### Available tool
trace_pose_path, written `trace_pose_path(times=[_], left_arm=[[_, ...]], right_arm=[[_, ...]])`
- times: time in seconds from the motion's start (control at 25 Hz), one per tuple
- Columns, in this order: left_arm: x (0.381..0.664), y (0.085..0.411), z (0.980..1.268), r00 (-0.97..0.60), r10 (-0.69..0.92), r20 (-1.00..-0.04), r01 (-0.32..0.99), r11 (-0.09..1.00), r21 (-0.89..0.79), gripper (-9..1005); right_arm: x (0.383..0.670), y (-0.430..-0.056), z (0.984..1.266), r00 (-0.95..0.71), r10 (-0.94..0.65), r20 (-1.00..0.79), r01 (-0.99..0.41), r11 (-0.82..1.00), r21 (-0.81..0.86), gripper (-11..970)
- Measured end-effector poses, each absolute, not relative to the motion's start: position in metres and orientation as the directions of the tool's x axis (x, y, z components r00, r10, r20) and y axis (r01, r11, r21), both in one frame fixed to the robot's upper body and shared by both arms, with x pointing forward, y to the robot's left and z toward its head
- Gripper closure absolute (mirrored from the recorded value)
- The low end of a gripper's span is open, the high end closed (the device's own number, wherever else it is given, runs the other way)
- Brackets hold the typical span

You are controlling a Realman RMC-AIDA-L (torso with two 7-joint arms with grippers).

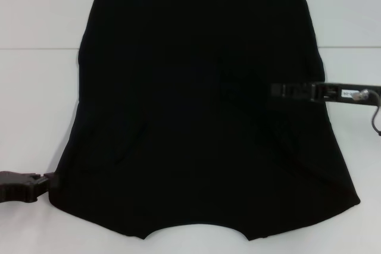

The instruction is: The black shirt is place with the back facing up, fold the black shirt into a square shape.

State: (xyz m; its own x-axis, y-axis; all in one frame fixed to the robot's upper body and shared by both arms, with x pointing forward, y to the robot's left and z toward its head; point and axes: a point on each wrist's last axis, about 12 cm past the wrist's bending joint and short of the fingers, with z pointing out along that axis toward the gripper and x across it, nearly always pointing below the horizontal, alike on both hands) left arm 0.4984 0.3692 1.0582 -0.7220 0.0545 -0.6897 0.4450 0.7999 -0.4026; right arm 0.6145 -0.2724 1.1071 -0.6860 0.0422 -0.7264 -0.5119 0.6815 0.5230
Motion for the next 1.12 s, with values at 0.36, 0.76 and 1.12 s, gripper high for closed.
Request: trace_pose_path(times=[0.36,0.76,1.12], left_arm=[[0.500,0.366,1.061,-0.726,0.048,-0.687,0.452,0.786,-0.423,974],[0.507,0.359,1.066,-0.718,0.041,-0.694,0.470,0.765,-0.441,982],[0.507,0.357,1.066,-0.721,0.038,-0.692,0.472,0.758,-0.450,982]], right_arm=[[0.588,-0.314,1.093,-0.744,0.062,-0.666,-0.443,0.700,0.560,322],[0.554,-0.356,1.081,-0.837,0.025,-0.546,-0.357,0.731,0.581,323],[0.539,-0.370,1.077,-0.889,-0.012,-0.457,-0.314,0.743,0.591,323]])
